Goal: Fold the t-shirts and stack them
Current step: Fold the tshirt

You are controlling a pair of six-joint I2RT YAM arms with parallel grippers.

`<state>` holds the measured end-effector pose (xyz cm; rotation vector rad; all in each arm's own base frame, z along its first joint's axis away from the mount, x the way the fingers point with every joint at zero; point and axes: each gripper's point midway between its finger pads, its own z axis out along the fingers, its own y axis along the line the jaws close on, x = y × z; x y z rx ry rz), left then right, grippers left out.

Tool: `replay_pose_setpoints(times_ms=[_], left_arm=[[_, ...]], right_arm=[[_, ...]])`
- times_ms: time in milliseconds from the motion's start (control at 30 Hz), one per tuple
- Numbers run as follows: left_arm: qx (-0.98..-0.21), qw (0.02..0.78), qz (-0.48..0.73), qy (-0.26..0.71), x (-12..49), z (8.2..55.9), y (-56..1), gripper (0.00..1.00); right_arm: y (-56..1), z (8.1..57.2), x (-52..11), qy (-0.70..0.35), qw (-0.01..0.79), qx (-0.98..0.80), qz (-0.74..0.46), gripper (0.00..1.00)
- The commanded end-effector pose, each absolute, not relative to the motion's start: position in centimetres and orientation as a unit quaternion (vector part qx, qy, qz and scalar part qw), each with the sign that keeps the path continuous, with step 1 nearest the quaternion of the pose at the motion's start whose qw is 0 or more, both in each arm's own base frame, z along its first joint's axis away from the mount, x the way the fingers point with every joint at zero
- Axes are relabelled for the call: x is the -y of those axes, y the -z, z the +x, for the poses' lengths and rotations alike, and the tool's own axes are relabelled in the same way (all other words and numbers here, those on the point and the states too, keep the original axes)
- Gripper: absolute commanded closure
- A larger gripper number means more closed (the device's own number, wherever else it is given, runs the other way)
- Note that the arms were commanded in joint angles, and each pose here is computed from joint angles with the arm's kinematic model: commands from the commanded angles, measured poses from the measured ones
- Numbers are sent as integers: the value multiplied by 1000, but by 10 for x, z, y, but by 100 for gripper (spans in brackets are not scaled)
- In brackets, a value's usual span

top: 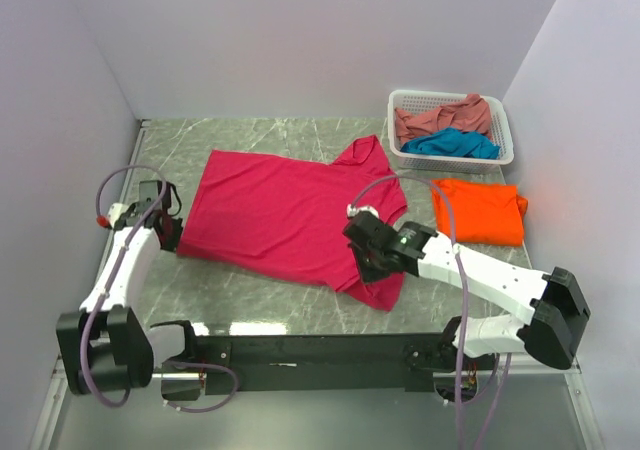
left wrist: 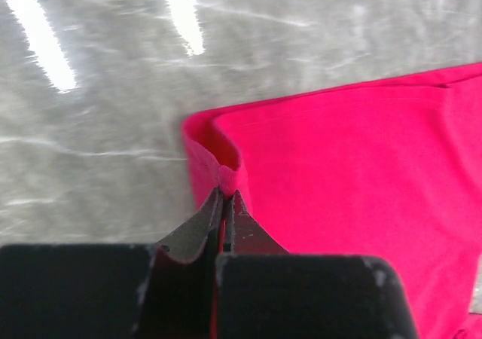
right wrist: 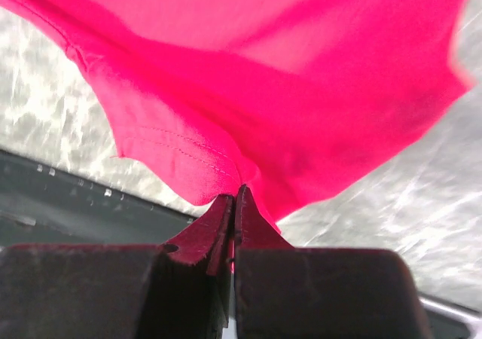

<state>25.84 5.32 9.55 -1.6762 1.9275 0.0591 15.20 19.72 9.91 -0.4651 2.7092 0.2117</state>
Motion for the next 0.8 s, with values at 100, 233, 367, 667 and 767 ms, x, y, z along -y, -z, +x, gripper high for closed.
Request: replay_pose_setpoints(times_ms=[100,233,367,667,767], left_arm=[[-714,318,-624,10,-46,310,-117,99],[-712,319,-626,8,-46,329,-119,99],[-716,305,-628,-1,-46,341,-109,99],[-720,296,-628,2,-44,373,-85,99],[-724,291,-625,-5,-46,383,-76,96]], right_arm=[[-120,206,-189,-29,233,-955,-178,100],[-129,237,-188,-10,257,-951,-173,100],[-131,259,-182,15,259,-950,-174,100],[-127,318,-176,56,280,-941,-183,100],[-122,344,-177,65,289,-935,-194,100]])
